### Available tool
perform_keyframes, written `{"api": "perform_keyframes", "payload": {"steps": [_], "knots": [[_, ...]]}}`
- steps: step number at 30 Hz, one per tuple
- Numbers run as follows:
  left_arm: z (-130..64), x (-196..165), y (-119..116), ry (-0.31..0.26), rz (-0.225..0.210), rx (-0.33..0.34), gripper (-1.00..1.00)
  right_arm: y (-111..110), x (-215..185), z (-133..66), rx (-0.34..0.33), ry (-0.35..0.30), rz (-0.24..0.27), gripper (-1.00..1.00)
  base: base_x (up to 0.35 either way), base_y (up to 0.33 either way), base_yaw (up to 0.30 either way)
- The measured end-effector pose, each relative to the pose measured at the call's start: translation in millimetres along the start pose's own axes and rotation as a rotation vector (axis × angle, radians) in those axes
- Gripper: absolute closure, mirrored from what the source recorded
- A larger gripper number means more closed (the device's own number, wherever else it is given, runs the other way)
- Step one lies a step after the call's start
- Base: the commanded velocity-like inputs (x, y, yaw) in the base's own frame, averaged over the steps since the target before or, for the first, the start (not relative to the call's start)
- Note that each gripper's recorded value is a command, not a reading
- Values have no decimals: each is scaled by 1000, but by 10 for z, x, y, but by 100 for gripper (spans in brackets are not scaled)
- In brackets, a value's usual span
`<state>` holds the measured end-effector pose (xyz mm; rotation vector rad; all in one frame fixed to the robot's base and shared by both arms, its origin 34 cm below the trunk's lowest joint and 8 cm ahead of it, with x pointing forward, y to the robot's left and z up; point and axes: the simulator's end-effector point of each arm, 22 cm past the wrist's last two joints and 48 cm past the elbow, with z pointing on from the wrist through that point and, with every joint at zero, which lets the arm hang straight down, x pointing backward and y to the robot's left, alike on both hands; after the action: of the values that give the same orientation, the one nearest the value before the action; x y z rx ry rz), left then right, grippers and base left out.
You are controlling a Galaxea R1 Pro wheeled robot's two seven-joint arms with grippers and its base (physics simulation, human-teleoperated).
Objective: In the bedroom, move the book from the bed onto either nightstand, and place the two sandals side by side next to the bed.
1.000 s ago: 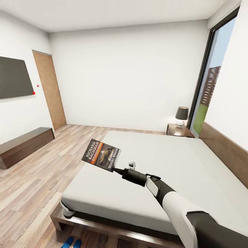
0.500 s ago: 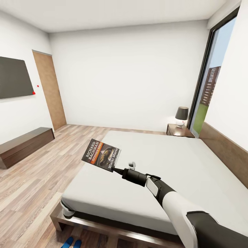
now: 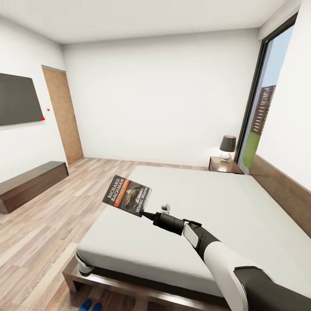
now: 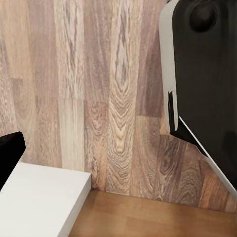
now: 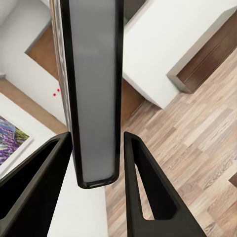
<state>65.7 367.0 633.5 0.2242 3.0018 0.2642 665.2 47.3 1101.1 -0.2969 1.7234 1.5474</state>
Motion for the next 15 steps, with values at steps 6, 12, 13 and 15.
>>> {"api": "perform_keyframes", "payload": {"steps": [6,12,13,15], "knots": [[9,-35,3,-9,-2,-1,-100,43,-27,-3,-3,-3,-9,100,0,0,0],[14,-55,5,-15,-3,-2,-100,68,-40,-5,-5,-4,-14,100,0,0,0],[14,-57,5,-15,-3,-2,-100,70,-42,-5,-5,-4,-14,100,0,0,0],[14,-59,5,-16,-3,-2,-100,69,-40,-5,-4,-3,-14,100,0,0,0]]}}
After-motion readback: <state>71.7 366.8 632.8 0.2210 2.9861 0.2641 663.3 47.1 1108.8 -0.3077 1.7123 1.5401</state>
